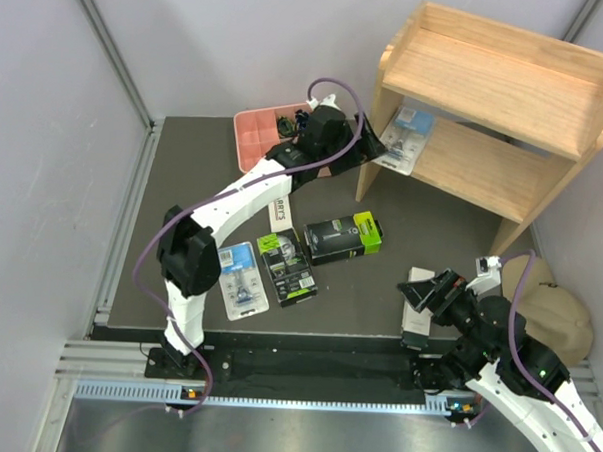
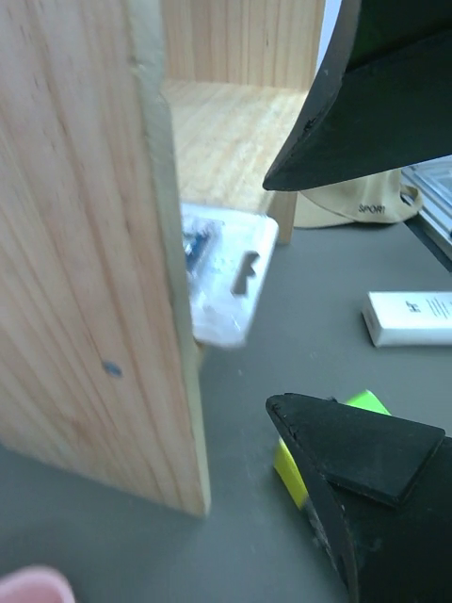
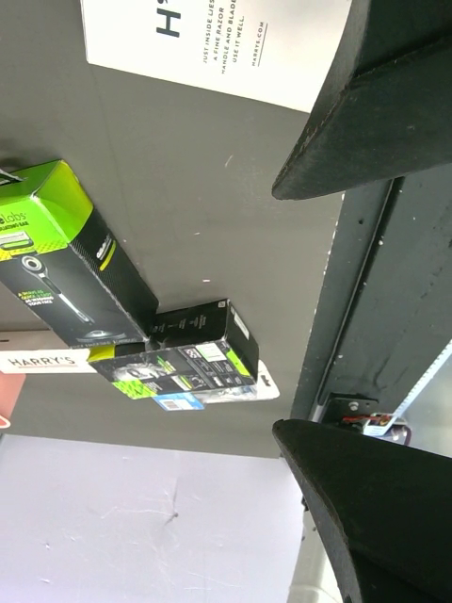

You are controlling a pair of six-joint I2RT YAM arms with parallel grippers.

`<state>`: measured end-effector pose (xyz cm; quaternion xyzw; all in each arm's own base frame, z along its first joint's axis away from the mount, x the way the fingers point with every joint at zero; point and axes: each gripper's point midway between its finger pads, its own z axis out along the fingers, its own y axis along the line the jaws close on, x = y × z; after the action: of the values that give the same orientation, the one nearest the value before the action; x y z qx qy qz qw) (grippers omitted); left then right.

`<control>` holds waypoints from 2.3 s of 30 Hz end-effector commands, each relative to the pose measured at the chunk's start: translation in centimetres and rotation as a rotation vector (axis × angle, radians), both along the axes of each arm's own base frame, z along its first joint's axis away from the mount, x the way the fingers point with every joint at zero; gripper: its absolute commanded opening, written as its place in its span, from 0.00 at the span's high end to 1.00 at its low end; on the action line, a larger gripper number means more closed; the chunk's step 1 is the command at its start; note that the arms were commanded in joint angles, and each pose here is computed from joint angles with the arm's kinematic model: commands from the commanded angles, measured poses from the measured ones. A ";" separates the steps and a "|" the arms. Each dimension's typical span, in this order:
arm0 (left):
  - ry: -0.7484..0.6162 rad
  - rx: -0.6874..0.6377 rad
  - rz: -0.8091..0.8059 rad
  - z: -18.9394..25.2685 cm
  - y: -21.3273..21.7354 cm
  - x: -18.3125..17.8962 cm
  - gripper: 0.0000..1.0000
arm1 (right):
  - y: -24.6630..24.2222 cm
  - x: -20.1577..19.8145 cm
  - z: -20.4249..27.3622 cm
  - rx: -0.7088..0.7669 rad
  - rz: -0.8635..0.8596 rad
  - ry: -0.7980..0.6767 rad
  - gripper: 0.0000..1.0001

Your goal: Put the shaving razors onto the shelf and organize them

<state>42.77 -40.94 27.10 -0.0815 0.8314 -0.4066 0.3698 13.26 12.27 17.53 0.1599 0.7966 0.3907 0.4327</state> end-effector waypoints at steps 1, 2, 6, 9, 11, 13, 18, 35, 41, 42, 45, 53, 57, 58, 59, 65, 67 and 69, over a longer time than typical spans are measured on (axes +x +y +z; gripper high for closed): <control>-0.101 -0.004 0.012 4.6 2.9 -1.0 0.07 | -0.4 -0.7 2.4 0.093 0.010 -0.090 0.01; -0.126 0.006 0.000 5.2 3.2 -1.3 0.06 | -0.4 -0.7 2.4 0.094 0.009 -0.091 0.01; -0.152 0.054 -0.022 5.7 3.9 -1.5 0.04 | -0.2 -0.6 2.4 0.099 0.013 -0.093 0.01; -0.148 0.099 -0.014 5.3 5.3 -1.5 0.03 | -0.2 -0.7 2.5 0.100 0.019 -0.092 0.01; -0.138 0.143 -0.005 4.6 6.6 -1.8 0.02 | -0.2 -0.8 2.5 0.098 0.018 -0.093 0.01; -0.113 0.191 0.034 2.9 8.3 -1.8 0.01 | -0.2 -0.7 2.5 0.093 0.019 -0.094 0.01; -0.081 0.239 0.156 1.3 13.9 -3.6 0.01 | 0.1 -0.5 1.9 0.065 0.026 -0.075 0.01; 0.225 0.413 0.417 -9.2 28.0 -17.3 0.03 | 6.0 2.0 1.5 -0.014 0.192 -0.015 0.01; 0.358 0.449 0.470 -14.7 30.4 -21.4 0.07 | 7.8 2.1 0.8 0.000 0.251 0.018 0.01; 0.390 0.467 0.478 -16.2 30.9 -22.2 0.08 | 8.0 2.0 0.7 0.004 0.264 0.021 0.01; 0.427 0.470 0.481 -18.5 31.2 -23.2 0.11 | 8.6 2.1 0.4 0.013 0.280 0.032 0.01; 0.495 0.484 0.455 -22.0 30.7 -23.8 0.16 | 8.9 1.9 0.1 0.024 0.293 0.041 0.01; 0.471 0.513 0.460 -21.9 30.9 -23.1 0.18 | 8.7 1.8 0.0 0.033 0.287 0.043 0.01; 0.460 0.514 0.459 -21.7 30.9 -22.9 0.19 | 8.6 1.7 -0.2 0.031 0.285 0.046 0.01; 0.452 0.520 0.463 -21.7 31.0 -22.7 0.20 | 8.6 1.7 -0.2 0.035 0.284 0.046 0.01; 0.427 0.553 0.445 -22.1 30.8 -21.7 0.28 | 8.5 1.6 -0.4 0.041 0.278 0.051 0.01; 0.432 0.573 0.439 -22.5 30.8 -21.4 0.32 | 8.4 1.5 -0.6 0.037 0.278 0.056 0.01; 0.433 0.588 0.426 -22.9 30.5 -20.9 0.34 | 8.3 1.5 -0.7 0.036 0.276 0.059 0.01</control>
<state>19.47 -9.78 3.63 -0.2394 0.9395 -0.0374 0.2422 14.82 20.37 15.85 0.0700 0.8275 0.4404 0.3412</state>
